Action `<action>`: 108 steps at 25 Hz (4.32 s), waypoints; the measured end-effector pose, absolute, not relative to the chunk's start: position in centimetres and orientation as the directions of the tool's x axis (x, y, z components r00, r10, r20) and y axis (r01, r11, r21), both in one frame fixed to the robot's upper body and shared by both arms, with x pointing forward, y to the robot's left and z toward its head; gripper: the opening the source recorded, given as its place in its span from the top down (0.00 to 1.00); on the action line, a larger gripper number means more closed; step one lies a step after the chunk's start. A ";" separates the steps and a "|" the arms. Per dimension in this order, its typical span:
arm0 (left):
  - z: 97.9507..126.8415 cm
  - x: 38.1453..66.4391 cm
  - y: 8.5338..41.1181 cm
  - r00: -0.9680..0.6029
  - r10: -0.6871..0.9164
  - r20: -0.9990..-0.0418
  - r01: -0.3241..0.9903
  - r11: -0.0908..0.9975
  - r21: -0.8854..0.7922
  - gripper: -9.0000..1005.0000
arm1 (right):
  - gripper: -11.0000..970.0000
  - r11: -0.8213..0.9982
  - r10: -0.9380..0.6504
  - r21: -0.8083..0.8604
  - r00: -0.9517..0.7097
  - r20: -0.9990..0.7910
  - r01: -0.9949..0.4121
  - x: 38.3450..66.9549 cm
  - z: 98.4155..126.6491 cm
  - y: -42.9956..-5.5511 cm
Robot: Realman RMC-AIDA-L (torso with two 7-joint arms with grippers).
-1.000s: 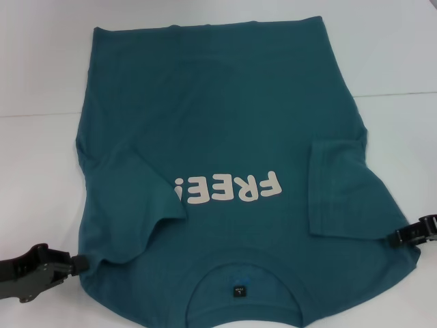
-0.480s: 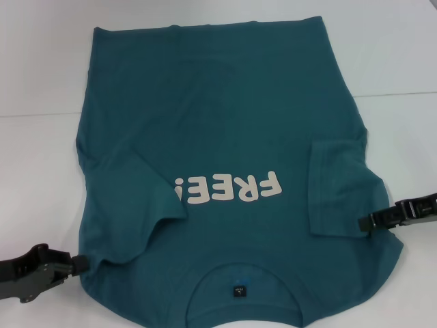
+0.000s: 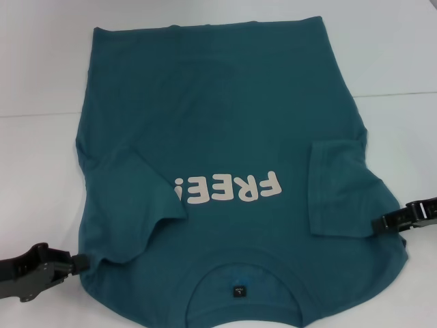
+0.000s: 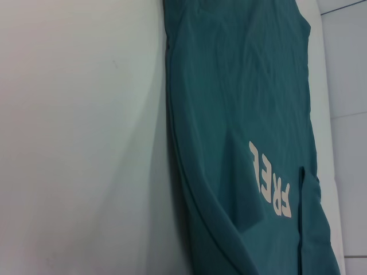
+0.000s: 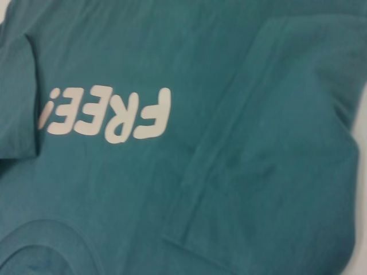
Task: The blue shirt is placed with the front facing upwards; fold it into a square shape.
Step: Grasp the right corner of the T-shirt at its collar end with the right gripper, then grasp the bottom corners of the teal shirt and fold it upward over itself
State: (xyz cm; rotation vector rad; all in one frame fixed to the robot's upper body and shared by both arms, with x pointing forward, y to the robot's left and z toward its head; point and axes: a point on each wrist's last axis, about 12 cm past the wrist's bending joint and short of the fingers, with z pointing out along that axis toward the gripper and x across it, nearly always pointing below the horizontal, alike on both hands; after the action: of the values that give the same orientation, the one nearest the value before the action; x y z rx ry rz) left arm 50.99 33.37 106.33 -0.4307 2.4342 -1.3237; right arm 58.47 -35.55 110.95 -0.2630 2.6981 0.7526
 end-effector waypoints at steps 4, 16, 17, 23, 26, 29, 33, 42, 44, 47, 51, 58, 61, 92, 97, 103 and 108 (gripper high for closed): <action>106.3 51.0 33.4 -0.898 -0.415 -0.146 -0.102 0.520 -0.848 0.98 | 0.40 0.854 -0.085 0.457 -0.932 -0.353 -0.251 58.5 111.0 -36.0; 106.4 51.1 33.3 -0.899 -0.413 -0.147 -0.098 0.517 -0.851 0.98 | 0.41 0.890 -0.090 0.393 -0.933 -0.347 -0.232 58.9 110.5 -35.9; 106.4 51.1 33.3 -0.899 -0.413 -0.147 -0.098 0.516 -0.851 0.98 | 0.41 0.893 -0.087 0.387 -0.933 -0.349 -0.228 59.0 110.6 -36.0; 106.4 51.0 33.3 -0.899 -0.413 -0.146 -0.099 0.517 -0.850 0.98 | 0.42 0.906 -0.066 0.369 -0.929 -0.365 -0.209 59.0 111.1 -36.6; 106.4 51.0 33.3 -0.899 -0.414 -0.146 -0.100 0.518 -0.850 0.98 | 0.42 0.906 -0.064 0.369 -0.928 -0.367 -0.208 59.0 110.9 -36.4; 106.4 51.0 33.3 -0.898 -0.414 -0.147 -0.100 0.519 -0.849 0.98 | 0.42 0.904 -0.069 0.369 -0.925 -0.373 -0.217 59.1 110.6 -35.9; 106.4 51.0 33.3 -0.899 -0.413 -0.147 -0.100 0.519 -0.849 0.98 | 0.42 0.905 -0.080 0.359 -0.920 -0.384 -0.228 59.4 110.4 -35.3; 106.4 50.9 33.4 -0.898 -0.414 -0.149 -0.096 0.516 -0.851 0.98 | 0.43 0.895 -0.113 0.361 -0.918 -0.381 -0.260 59.8 110.2 -33.8; 106.4 50.9 33.3 -0.898 -0.414 -0.150 -0.095 0.516 -0.851 0.98 | 0.43 0.889 -0.126 0.369 -0.919 -0.373 -0.272 59.8 110.3 -33.4; 106.4 50.9 33.3 -0.898 -0.414 -0.150 -0.095 0.516 -0.851 0.98 | 0.44 0.880 -0.137 0.384 -0.923 -0.359 -0.280 59.6 110.4 -33.2; 106.4 50.9 33.4 -0.896 -0.417 -0.151 -0.096 0.514 -0.852 0.98 | 0.44 0.873 -0.139 0.399 -0.927 -0.347 -0.280 59.5 110.8 -33.4; 106.5 51.0 33.3 -0.894 -0.420 -0.155 -0.090 0.507 -0.858 0.98 | 0.44 0.876 -0.132 0.402 -0.935 -0.331 -0.266 59.3 110.8 -33.7; 106.5 51.0 33.3 -0.894 -0.420 -0.155 -0.089 0.505 -0.858 0.98 | 0.45 0.881 -0.127 0.397 -0.937 -0.324 -0.257 59.3 110.9 -33.9; 108.7 50.0 33.9 -0.952 -0.243 -0.186 0.016 0.567 -0.823 0.98 | 0.96 0.886 -0.218 0.364 -0.950 -0.222 -0.288 57.9 114.0 -35.4; 108.9 49.0 34.1 -0.969 -0.195 -0.154 0.015 0.575 -0.818 0.98 | 0.96 0.886 -0.250 0.360 -0.954 -0.162 -0.293 57.3 113.8 -35.4; 108.8 47.4 34.5 -0.982 -0.157 -0.106 -0.004 0.579 -0.815 0.98 | 0.95 0.869 -0.291 0.390 -0.952 -0.093 -0.304 55.9 113.4 -35.3; 108.8 46.4 34.6 -0.990 -0.123 -0.071 -0.014 0.583 -0.812 0.98 | 0.95 0.862 -0.305 0.399 -0.949 -0.085 -0.313 55.3 113.3 -35.4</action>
State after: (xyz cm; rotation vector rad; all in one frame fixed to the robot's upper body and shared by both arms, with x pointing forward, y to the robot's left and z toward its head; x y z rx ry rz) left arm 46.42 34.56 108.78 -0.1161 2.6875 -1.3767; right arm 55.30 -35.40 113.33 -0.4999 3.0128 0.6506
